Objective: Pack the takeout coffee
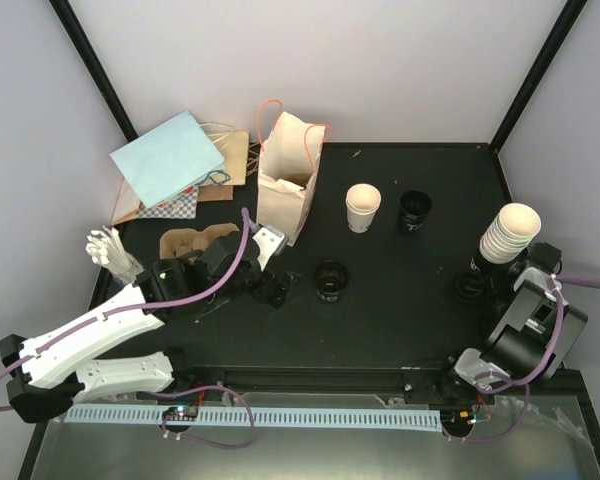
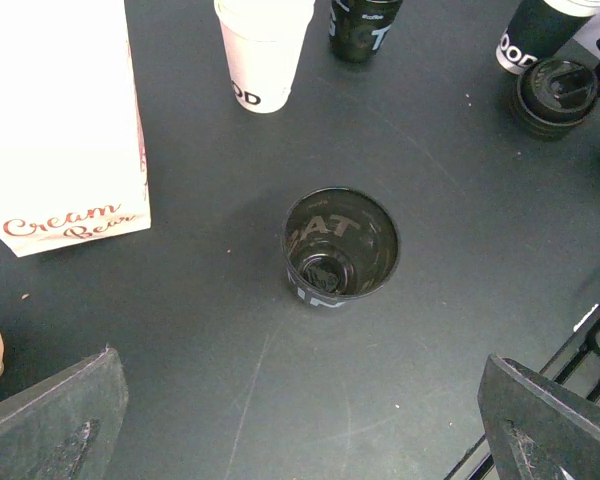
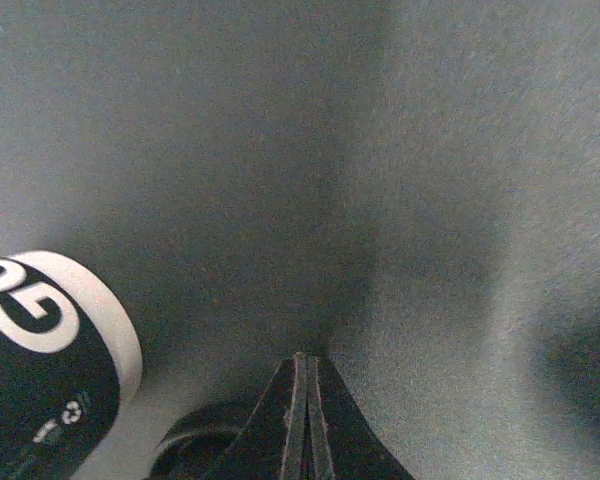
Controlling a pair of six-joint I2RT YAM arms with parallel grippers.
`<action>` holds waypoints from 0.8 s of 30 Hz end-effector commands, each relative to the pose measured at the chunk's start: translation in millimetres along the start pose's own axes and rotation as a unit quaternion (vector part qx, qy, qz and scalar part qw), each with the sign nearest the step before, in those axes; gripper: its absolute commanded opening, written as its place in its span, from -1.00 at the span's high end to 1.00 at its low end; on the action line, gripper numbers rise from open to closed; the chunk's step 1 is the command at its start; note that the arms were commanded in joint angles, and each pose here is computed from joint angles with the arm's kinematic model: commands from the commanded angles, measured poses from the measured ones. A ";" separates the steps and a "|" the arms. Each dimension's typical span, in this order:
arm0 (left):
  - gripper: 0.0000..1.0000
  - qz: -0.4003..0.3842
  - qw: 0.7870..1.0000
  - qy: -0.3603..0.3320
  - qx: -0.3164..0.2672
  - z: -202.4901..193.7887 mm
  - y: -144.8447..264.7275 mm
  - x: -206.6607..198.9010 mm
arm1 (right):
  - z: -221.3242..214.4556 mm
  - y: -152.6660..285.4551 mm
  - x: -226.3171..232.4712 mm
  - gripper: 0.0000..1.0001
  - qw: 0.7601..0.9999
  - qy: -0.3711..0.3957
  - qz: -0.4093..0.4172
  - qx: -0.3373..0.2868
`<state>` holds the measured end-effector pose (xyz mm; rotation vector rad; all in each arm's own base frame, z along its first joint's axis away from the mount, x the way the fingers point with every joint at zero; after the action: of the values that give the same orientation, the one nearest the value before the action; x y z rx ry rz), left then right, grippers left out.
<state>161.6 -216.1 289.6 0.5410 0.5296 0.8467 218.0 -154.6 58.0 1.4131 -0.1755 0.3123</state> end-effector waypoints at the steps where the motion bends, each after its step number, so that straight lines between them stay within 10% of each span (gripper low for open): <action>1: -0.97 -0.002 1.000 0.009 -0.011 2.3 3.6 1.4 | -14.2 -9.2 1.5 0.98 0.999 0.014 0.013 0.029; 24: -0.98 -0.008 1.000 0.015 -0.018 0.9 5.1 1.6 | -110.2 9.2 17.2 0.98 0.991 0.059 0.092 0.079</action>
<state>159.6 -212.9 286.0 0.5386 0.5370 0.8493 223.5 -53.3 49.3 1.5309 -0.1607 0.5491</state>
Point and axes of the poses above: each gripper's point midway between its finger pads, its own y axis back along the fingers, its own x axis along the line the jaws close on, z = x × y, the point moved 4 cm from there along y, back along the fingers, and after that the axes turned 5 degrees about y, right-handed, at the moved point
